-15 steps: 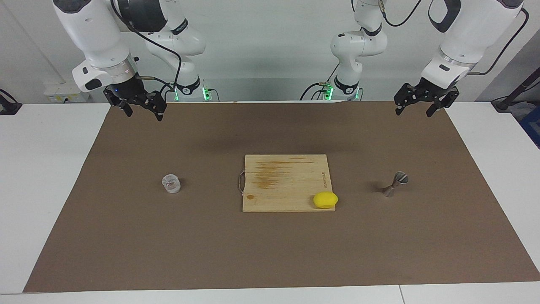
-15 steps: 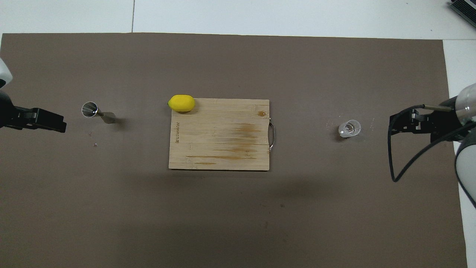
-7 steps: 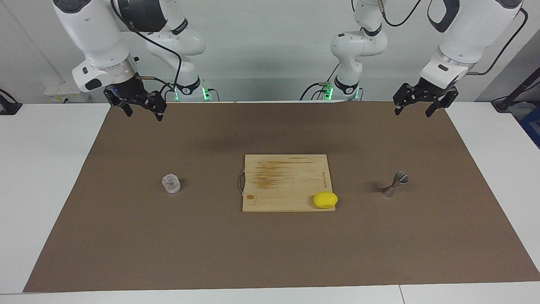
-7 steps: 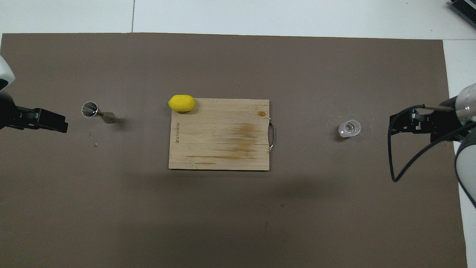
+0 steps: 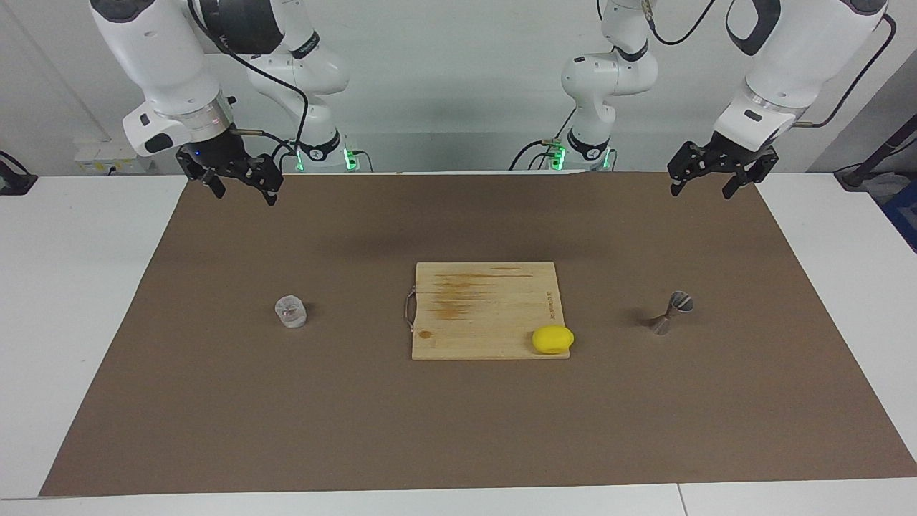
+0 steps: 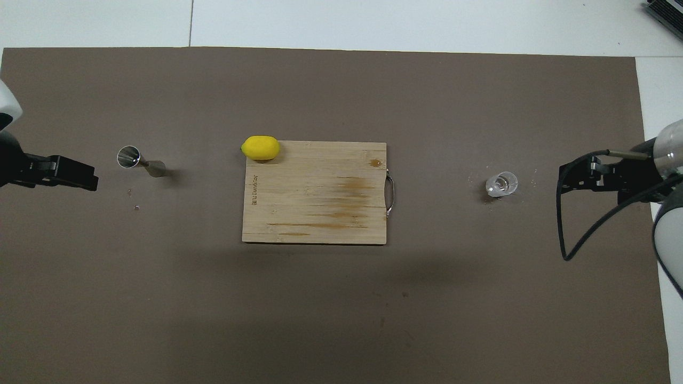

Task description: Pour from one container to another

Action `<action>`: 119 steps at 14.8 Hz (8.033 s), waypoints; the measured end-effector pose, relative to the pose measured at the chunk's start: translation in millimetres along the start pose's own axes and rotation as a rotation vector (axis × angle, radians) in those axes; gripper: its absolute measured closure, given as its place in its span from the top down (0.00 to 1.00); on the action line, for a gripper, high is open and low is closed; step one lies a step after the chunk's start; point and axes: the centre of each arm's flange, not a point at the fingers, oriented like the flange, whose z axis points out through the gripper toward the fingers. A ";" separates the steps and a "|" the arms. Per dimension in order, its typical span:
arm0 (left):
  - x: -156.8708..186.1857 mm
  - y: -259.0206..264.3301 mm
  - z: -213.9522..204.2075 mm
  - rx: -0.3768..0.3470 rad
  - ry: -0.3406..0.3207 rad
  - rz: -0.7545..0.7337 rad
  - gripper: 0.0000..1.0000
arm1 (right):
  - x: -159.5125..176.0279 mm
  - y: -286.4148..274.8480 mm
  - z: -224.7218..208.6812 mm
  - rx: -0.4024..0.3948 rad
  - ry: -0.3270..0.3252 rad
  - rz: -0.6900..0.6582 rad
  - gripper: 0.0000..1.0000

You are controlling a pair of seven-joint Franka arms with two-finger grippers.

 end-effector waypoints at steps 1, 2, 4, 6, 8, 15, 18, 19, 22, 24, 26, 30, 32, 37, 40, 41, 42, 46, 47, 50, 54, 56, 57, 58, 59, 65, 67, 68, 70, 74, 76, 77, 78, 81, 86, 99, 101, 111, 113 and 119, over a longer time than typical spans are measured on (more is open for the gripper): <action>-2.1 -0.1 4.0 0.000 -0.009 -0.022 1.00 | 0.0 0.0 0.0 0.000 0.000 0.000 1.00; -4.7 0.2 8.7 0.000 -0.022 -0.046 1.00 | 0.0 0.0 0.0 0.000 0.000 0.000 1.00; -10.4 1.6 14.2 -0.001 -0.050 -0.086 1.00 | 0.0 0.0 0.0 0.000 0.000 0.000 1.00; -16.0 2.3 15.9 -0.013 -0.078 -0.131 1.00 | 0.0 0.0 0.0 0.000 0.000 0.000 1.00; -20.9 3.8 18.9 -0.058 -0.124 -0.197 1.00 | 0.0 0.0 0.0 0.000 0.000 0.000 1.00; 22.6 -52.7 86.1 -0.265 -0.373 -0.441 1.00 | 0.5 2.0 0.0 0.000 0.000 0.004 1.00; 40.7 -83.2 112.5 -0.364 -0.447 -0.630 1.00 | 2.4 4.7 -1.0 0.004 0.011 0.009 0.99; 44.3 -89.2 117.0 -0.395 -0.467 -0.695 1.00 | 4.5 5.4 -2.6 0.008 0.028 0.012 0.97; 50.2 -108.8 128.4 -0.489 -0.535 -0.877 1.00 | 9.2 7.2 -6.0 0.020 0.065 0.078 0.95; 55.4 -126.5 144.9 -0.546 -0.609 -1.033 1.00 | 10.3 7.2 -6.8 0.027 0.074 0.186 0.95; 61.3 -142.0 167.0 -0.565 -0.710 -1.207 1.00 | 10.3 5.0 -6.7 0.054 0.067 0.306 0.93; 75.3 -148.8 182.3 -0.648 -0.809 -1.342 1.00 | 19.8 10.5 1.9 0.122 0.040 0.539 0.93; 80.0 -156.1 185.6 -0.694 -0.809 -1.377 1.00 | 32.9 20.8 18.6 0.169 -0.001 0.681 0.93; 92.4 -176.3 207.4 -0.773 -0.833 -1.407 1.00 | 49.9 35.6 80.8 0.225 -0.088 0.952 0.99; 101.2 -172.7 224.6 -0.801 -0.880 -1.395 1.00 | 48.2 42.3 112.1 0.269 -0.154 1.067 0.99; 103.8 -173.6 232.0 -0.807 -0.896 -1.393 1.00 | 49.3 46.0 123.5 0.276 -0.153 1.088 0.99; 105.8 -175.5 238.2 -0.816 -0.910 -1.392 1.00 | 50.9 49.8 137.3 0.276 -0.154 1.104 0.99; 107.9 -183.1 251.3 -0.834 -0.937 -1.396 1.00 | 56.8 47.9 184.6 0.248 -0.195 1.126 0.99; 108.2 -184.4 255.0 -0.837 -0.945 -1.396 1.00 | 57.6 46.6 189.9 0.263 -0.211 1.137 0.99; 108.6 -191.2 265.8 -0.856 -0.966 -1.400 1.00 | 55.9 46.6 198.6 0.290 -0.233 1.163 1.00; 109.5 -197.9 285.6 -0.903 -1.012 -1.409 1.00 | 55.1 63.7 216.1 0.314 -0.265 1.223 1.00; 110.5 -198.1 293.9 -0.919 -1.031 -1.411 1.00 | 58.5 70.9 228.2 0.313 -0.272 1.244 1.00; 110.8 -198.2 296.7 -0.923 -1.037 -1.412 1.00 | 61.1 71.5 236.0 0.311 -0.269 1.241 1.00; 110.8 -198.7 299.9 -0.926 -1.043 -1.414 1.00 | 63.7 71.6 243.8 0.310 -0.266 1.234 1.00; 110.6 -200.4 303.8 -0.931 -1.048 -1.418 1.00 | 65.9 72.1 251.4 0.310 -0.265 1.231 1.00; 110.0 -203.7 318.6 -0.951 -1.050 -1.404 1.00 | 78.3 95.6 280.9 0.329 -0.293 1.242 1.00; 110.3 -203.4 321.8 -0.957 -1.043 -1.394 1.00 | 83.3 103.0 292.0 0.363 -0.318 1.248 1.00; 110.4 -203.6 323.3 -0.960 -1.040 -1.390 0.99 | 86.3 104.7 297.0 0.369 -0.326 1.246 1.00; 109.9 -203.5 326.5 -0.967 -1.033 -1.377 0.96 | 93.7 103.2 305.9 0.365 -0.345 1.231 1.00; 110.1 -203.2 328.5 -0.984 -1.022 -1.356 0.87 | 102.1 95.9 316.7 0.387 -0.387 1.230 1.00; 110.8 -202.9 327.6 -1.001 -1.012 -1.340 0.82 | 100.7 89.3 319.8 0.393 -0.408 1.224 1.00; 110.9 -202.8 327.5 -1.006 -1.007 -1.334 0.74 | 99.4 86.5 321.4 0.397 -0.414 1.212 1.00; 110.9 -202.9 327.5 -1.009 -1.004 -1.329 0.74 | 97.8 84.7 323.5 0.400 -0.417 1.194 1.00; 110.9 -202.9 327.5 -1.018 -0.988 -1.308 0.75 | 94.5 81.5 327.8 0.399 -0.422 1.170 1.00; 110.8 -202.9 327.8 -1.030 -0.969 -1.283 0.59 | 93.3 80.7 329.2 0.392 -0.435 1.203 1.00; 110.8 -203.1 328.2 -1.033 -0.963 -1.276 0.52 | 87.5 66.9 335.0 0.375 -0.449 1.191 1.00; 110.7 -203.3 328.2 -1.033 -0.962 -1.276 0.52 | 86.6 67.3 336.3 0.373 -0.451 1.193 1.00; 110.4 -197.2 323.3 -1.059 -0.998 -1.243 0.52 | 86.6 68.0 336.3 0.373 -0.451 1.194 1.00; 111.4 -190.8 315.6 -1.072 -1.010 -1.217 0.52 | 86.6 68.0 336.1 0.373 -0.450 1.194 1.00; 108.8 -110.4 263.6 -1.086 -1.047 -1.121 0.52 | 86.6 68.0 335.7 0.373 -0.450 1.194 1.00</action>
